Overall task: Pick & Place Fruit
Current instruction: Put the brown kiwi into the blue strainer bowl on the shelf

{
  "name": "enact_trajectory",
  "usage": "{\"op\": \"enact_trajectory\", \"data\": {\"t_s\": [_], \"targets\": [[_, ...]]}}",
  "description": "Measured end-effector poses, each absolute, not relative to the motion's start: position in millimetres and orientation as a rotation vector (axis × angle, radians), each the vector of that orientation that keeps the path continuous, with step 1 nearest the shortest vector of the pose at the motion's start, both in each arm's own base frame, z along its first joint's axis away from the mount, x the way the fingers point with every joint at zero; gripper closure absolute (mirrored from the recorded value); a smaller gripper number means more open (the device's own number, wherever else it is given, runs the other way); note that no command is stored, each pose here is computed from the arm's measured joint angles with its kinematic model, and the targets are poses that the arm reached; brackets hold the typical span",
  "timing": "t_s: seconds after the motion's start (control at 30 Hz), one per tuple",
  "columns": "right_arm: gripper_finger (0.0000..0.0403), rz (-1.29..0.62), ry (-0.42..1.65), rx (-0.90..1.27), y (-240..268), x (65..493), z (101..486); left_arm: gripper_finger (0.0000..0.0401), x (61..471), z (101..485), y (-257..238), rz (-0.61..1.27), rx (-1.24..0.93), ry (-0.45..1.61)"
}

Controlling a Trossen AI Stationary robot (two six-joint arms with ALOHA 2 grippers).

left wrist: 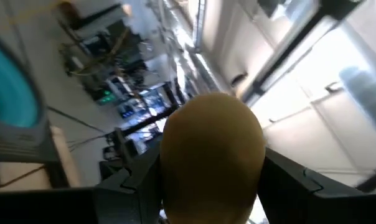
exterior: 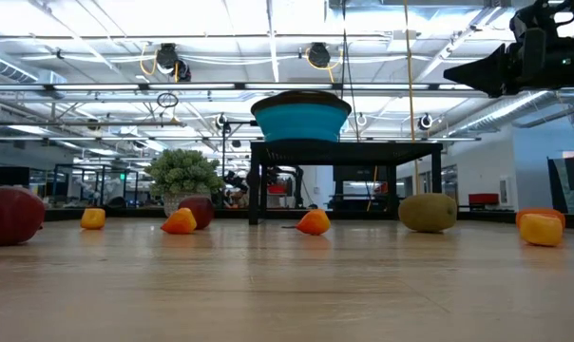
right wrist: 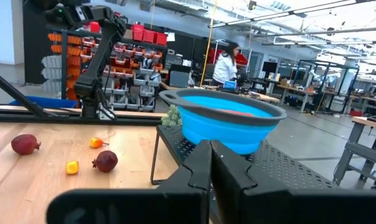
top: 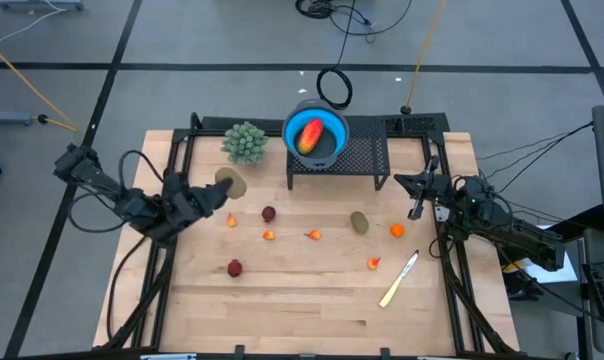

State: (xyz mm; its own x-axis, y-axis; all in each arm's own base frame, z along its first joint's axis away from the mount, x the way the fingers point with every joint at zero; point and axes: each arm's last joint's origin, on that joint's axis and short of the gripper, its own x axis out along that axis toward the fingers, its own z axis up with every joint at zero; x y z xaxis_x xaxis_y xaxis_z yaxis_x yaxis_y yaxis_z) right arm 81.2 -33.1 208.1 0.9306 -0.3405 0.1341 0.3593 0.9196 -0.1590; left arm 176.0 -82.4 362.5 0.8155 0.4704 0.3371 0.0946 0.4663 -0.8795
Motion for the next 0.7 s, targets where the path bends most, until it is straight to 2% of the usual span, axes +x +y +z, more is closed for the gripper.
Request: {"op": "enact_trajectory", "data": {"t_s": [0.33, 0.7], "targets": [[0.0403, -0.361, -0.101, -0.205, -33.1, 81.2, 208.1, 0.0194, 194.8, 334.1, -81.4, 0.438, -1.006, -0.442], [0.0403, -0.361, -0.101, -0.205, -33.1, 81.2, 208.1, 0.0194, 245.6, 301.7, -48.9, 0.395, -0.961, -0.338]]}}
